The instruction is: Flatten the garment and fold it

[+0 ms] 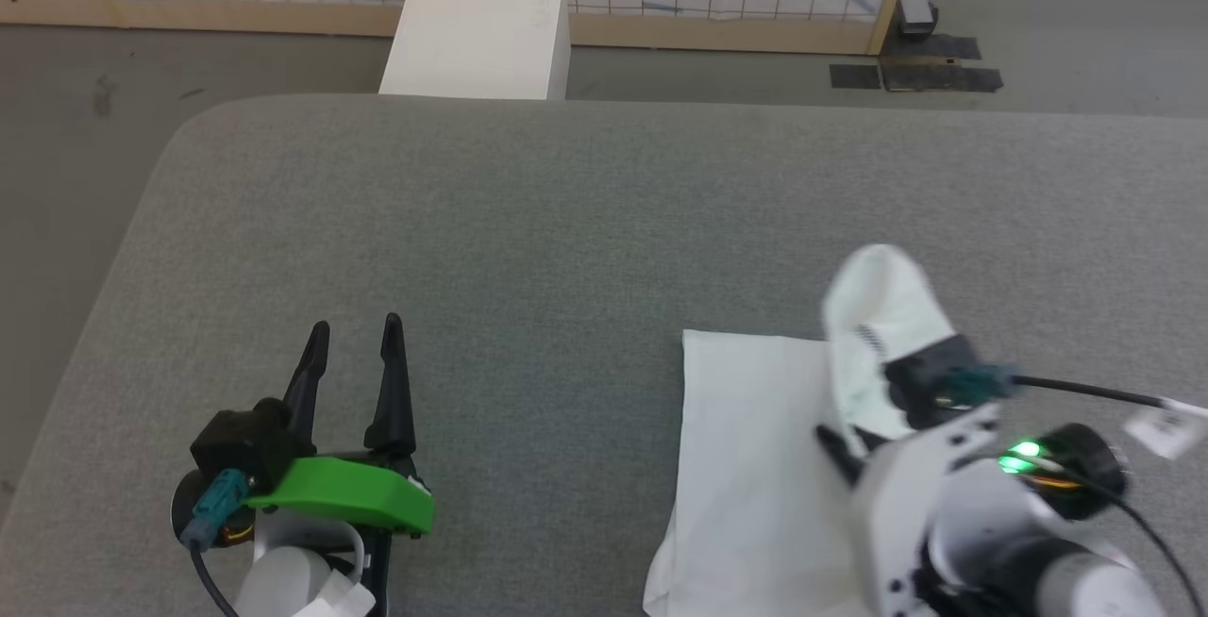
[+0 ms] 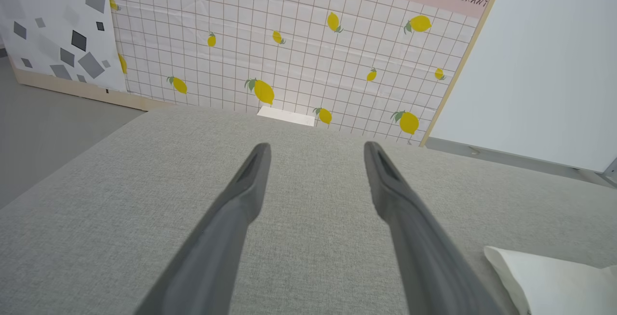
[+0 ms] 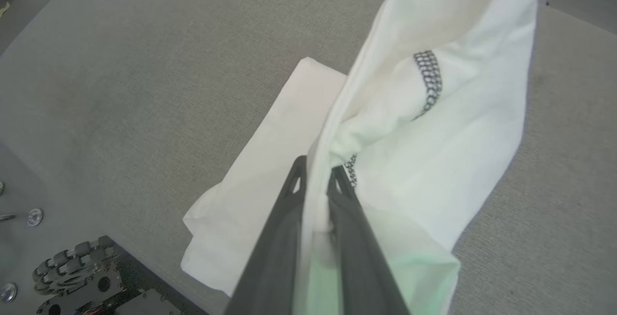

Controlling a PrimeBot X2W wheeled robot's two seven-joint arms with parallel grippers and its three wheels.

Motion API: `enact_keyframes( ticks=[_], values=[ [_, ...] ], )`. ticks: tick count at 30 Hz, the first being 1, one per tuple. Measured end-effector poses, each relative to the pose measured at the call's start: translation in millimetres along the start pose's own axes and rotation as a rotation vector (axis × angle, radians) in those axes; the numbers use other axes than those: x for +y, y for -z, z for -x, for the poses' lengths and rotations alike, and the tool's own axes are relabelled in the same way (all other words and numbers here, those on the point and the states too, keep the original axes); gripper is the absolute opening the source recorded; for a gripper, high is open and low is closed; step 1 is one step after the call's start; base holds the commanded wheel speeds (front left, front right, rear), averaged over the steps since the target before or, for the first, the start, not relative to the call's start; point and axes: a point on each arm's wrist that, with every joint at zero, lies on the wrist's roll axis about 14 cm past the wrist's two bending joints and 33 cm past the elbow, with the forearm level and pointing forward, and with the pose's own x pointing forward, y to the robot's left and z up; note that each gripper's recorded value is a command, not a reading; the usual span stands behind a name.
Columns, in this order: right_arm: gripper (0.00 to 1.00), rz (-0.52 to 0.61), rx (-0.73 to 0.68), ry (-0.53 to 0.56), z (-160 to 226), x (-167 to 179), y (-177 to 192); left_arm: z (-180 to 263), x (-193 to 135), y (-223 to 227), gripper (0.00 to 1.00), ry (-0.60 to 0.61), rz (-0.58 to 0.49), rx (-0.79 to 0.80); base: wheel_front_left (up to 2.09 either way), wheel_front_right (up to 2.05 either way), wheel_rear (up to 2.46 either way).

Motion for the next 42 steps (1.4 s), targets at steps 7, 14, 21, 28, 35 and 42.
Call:
enact_keyframes(
  ticks=[7, 14, 21, 28, 35, 42],
  values=[
    [0.00, 0.075, 0.159, -0.170, -41.2, 50.6, 27.1, -0.5, 9.2, 1.4, 1.00, -0.027, 0.001, 0.005, 0.00, 0.00, 0.00],
    [0.00, 0.066, 0.299, -0.270, -64.0, 75.3, 61.4, 1.6, 20.1, 7.0, 1.00, -0.060, -0.004, 0.023, 0.00, 0.00, 0.00],
    [1.00, 0.016, 0.301, -0.320, -64.1, 85.0, 64.2, 0.5, 21.7, 7.6, 1.00, -0.065, -0.001, 0.023, 0.00, 0.00, 0.00],
    [1.00, -0.135, -0.113, -0.395, -36.4, 88.0, -26.9, -3.9, 12.5, 5.7, 1.00, -0.038, 0.008, 0.015, 0.00, 0.00, 0.00],
    [1.00, -0.305, -0.504, -0.168, -1.5, -0.9, -79.5, -10.9, -1.2, 2.9, 1.00, 0.004, 0.016, 0.002, 0.00, 0.00, 0.00],
    [1.00, -0.659, -0.507, -0.018, 4.7, -79.4, -28.1, -17.2, -15.6, 3.0, 1.00, 0.046, 0.024, -0.002, 0.00, 0.00, 0.00]
  ],
)
